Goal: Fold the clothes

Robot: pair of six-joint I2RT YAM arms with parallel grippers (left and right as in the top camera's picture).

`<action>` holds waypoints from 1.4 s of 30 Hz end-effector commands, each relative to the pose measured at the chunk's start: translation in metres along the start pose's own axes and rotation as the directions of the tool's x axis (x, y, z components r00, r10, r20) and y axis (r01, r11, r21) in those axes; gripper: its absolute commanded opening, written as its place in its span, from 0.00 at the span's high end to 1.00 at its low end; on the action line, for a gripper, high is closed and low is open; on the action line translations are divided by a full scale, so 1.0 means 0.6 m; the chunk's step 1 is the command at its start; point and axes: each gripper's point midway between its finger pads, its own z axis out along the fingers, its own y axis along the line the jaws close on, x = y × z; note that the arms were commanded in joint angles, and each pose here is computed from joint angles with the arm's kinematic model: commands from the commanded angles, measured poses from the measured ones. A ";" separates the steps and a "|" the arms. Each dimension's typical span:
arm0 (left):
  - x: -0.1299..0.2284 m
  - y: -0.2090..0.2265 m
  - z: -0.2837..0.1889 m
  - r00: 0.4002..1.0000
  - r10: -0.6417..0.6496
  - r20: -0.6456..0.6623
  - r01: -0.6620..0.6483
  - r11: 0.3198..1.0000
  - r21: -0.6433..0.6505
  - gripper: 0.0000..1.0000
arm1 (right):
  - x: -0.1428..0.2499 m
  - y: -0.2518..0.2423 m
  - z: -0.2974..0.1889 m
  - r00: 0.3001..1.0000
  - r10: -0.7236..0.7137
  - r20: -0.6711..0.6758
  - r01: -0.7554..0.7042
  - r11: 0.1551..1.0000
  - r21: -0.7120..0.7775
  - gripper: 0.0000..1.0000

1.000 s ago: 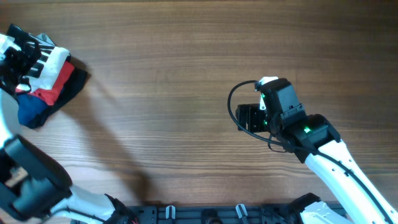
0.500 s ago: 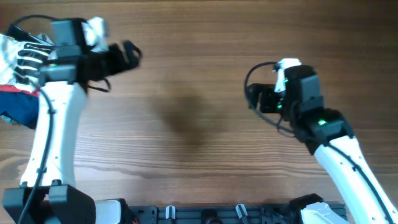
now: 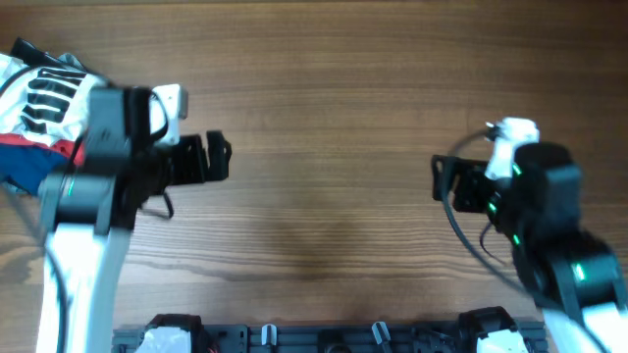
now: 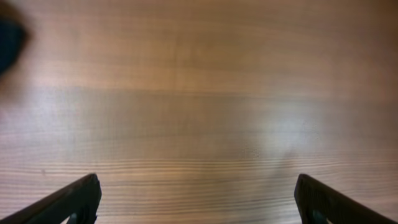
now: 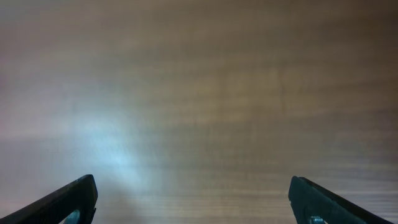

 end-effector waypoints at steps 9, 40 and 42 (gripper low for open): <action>0.060 0.007 -0.032 0.961 0.065 0.268 -0.075 0.997 0.029 0.00 | 0.062 -0.039 -0.076 0.983 0.118 0.143 -0.121 0.993 0.010 0.01; 0.061 0.007 -0.029 0.963 0.064 0.260 -0.073 0.997 0.028 0.00 | 0.051 -0.012 -0.022 0.699 -0.227 0.679 0.316 0.949 -0.008 0.00; 0.061 0.007 -0.029 0.963 0.064 0.260 -0.073 0.997 0.028 0.00 | 0.049 -0.015 -0.004 0.650 -0.216 0.729 0.316 0.949 0.000 0.00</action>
